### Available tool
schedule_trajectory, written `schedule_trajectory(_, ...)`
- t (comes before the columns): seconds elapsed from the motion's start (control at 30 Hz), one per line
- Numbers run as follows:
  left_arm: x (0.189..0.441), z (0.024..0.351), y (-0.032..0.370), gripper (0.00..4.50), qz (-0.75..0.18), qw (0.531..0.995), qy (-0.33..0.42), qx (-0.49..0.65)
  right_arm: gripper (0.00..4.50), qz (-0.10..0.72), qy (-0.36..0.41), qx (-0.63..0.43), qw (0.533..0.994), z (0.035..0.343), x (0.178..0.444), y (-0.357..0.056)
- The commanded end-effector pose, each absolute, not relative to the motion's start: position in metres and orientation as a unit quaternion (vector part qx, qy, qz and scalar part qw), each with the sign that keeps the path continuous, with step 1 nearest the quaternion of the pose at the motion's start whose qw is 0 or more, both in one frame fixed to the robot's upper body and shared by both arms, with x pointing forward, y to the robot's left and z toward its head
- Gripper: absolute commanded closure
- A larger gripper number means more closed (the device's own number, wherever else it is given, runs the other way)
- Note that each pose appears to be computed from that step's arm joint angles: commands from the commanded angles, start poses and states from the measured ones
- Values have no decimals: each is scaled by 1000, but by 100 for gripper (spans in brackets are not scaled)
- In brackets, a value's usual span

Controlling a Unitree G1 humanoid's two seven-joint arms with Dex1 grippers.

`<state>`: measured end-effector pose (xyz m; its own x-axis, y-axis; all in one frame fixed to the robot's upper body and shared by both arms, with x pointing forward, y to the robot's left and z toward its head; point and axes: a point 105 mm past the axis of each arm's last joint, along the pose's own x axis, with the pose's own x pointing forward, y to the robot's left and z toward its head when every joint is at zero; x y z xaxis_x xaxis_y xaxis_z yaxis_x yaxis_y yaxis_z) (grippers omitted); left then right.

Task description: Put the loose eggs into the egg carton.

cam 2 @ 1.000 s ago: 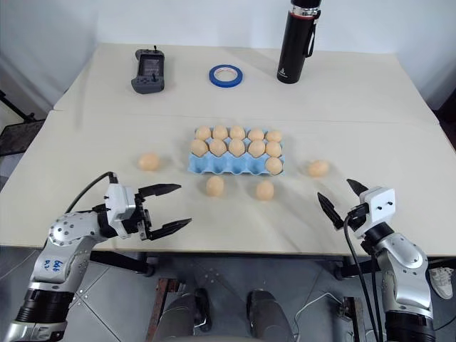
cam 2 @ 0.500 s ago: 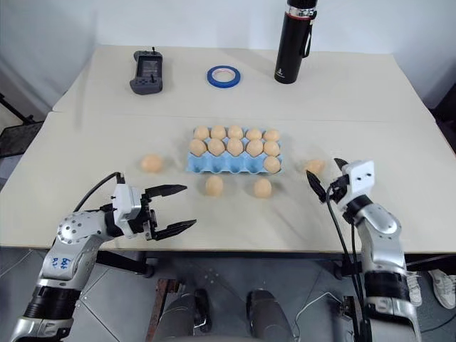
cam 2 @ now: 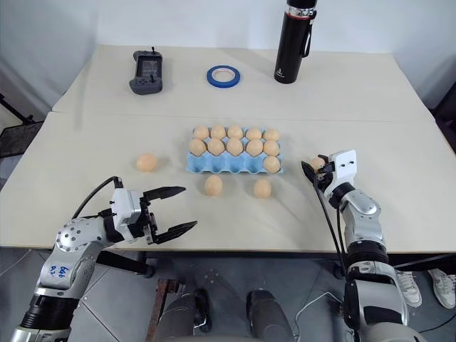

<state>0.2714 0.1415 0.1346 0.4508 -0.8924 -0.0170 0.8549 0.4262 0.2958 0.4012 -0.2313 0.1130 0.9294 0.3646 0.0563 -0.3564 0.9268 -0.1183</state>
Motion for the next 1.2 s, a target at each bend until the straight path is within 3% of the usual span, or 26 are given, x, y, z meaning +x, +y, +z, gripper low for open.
schedule_trajectory(0.03, 268, 146, 145, 0, -509, 843, -93, 147, 211, 213, -87, -54, 972, 140, 402, -218)
schedule_trajectory(0.27, 272, 147, 165, 0, -468, 868, -91, 143, 211, 329, -155, -35, 931, 190, 394, -142)
schedule_trajectory(0.53, 273, 146, 167, 0, -458, 873, -89, 143, 211, 368, -127, -45, 920, 172, 397, -105)
schedule_trajectory(0.63, 273, 148, 169, 0, -449, 877, -93, 147, 123, 383, -119, -46, 915, 167, 395, -96)
schedule_trajectory(0.73, 273, 148, 170, 0, -445, 879, -93, 147, 19, 381, -122, -47, 915, 167, 396, -97)
schedule_trajectory(0.77, 272, 148, 170, 0, -444, 879, -93, 147, 9, 380, -125, -46, 915, 169, 397, -97)
schedule_trajectory(0.93, 272, 151, 172, 0, -442, 879, -93, 150, 9, 405, -164, -48, 898, 193, 380, -107)
schedule_trajectory(1.2, 275, 144, 173, 0, -446, 879, -81, 148, 9, 392, -136, -95, 905, 184, 342, -170)
